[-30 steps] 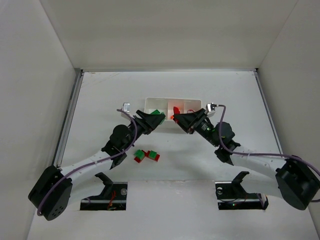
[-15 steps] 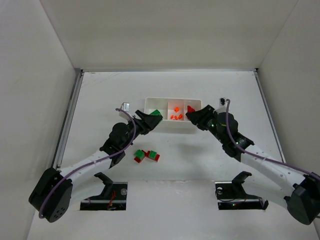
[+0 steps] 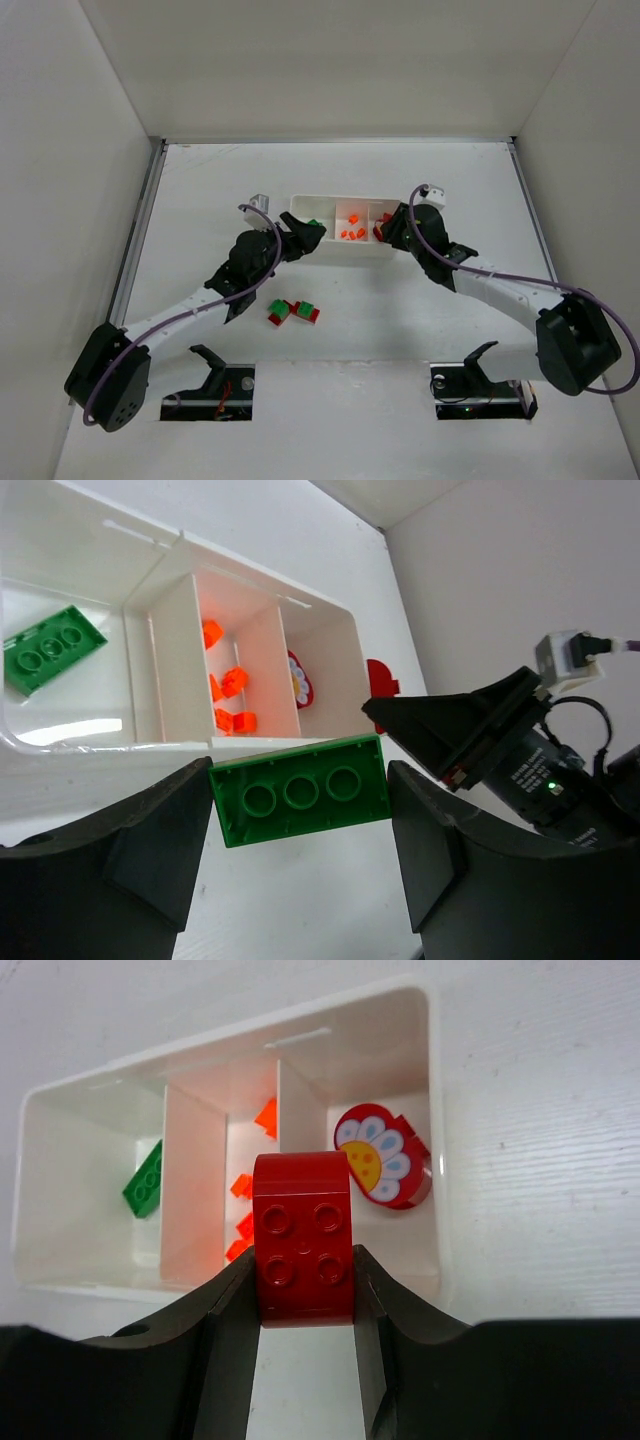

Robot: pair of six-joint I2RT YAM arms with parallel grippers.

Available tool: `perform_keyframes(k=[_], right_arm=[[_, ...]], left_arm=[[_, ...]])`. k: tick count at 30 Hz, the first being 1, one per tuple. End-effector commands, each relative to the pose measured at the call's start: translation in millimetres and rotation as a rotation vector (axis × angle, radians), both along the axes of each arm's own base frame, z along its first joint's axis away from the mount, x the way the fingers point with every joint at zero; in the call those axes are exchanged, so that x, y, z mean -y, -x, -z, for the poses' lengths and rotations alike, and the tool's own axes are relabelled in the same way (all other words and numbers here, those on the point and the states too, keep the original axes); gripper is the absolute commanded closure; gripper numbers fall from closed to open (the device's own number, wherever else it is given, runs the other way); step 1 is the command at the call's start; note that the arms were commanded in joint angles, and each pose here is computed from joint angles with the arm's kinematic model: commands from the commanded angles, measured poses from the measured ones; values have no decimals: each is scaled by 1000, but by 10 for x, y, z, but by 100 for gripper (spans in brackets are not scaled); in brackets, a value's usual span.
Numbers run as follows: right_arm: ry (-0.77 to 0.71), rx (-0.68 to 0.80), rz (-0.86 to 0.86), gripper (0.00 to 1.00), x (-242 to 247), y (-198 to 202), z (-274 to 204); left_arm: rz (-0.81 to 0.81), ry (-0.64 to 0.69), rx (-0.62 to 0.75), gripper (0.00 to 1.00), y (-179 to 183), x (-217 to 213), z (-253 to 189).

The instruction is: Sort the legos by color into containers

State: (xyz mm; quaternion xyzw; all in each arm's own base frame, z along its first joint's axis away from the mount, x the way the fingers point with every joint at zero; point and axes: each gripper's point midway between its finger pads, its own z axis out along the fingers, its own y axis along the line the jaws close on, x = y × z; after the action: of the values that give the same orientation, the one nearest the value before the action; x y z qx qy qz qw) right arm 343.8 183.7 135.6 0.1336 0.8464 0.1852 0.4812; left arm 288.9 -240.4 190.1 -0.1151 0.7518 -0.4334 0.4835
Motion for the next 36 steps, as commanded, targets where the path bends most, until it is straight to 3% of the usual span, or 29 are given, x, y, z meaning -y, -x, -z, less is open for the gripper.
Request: perform_keyframes(k=[1,7,11,14,18,22,32,36], right_arm=[[3,133,28,61,14,-267,-424],[31,157,18,39,-1,-359,-471],[38,168,10,34,13,-321,-498],[18,197,4,40,46,-220,-604],[-53,264,-110,59,-171,118,-798],[-95,282,-271,60,-457,444,-814],[-7,230,-605,35,-1249,999,-435],[53,224,-785,28,-1639,1322,-259]], left_arm=[[-44,-55,59,58,-176,-9,-149],[-75,-121,48,58,-388,54,-46],[-89,-168,42,58,-519,88,17],[-109,-209,48,58,-603,77,31],[-139,-306,35,58,-732,73,127],[-183,-393,29,57,-871,63,217],[-237,-462,18,35,-976,16,225],[-234,-430,38,33,-862,-21,97]])
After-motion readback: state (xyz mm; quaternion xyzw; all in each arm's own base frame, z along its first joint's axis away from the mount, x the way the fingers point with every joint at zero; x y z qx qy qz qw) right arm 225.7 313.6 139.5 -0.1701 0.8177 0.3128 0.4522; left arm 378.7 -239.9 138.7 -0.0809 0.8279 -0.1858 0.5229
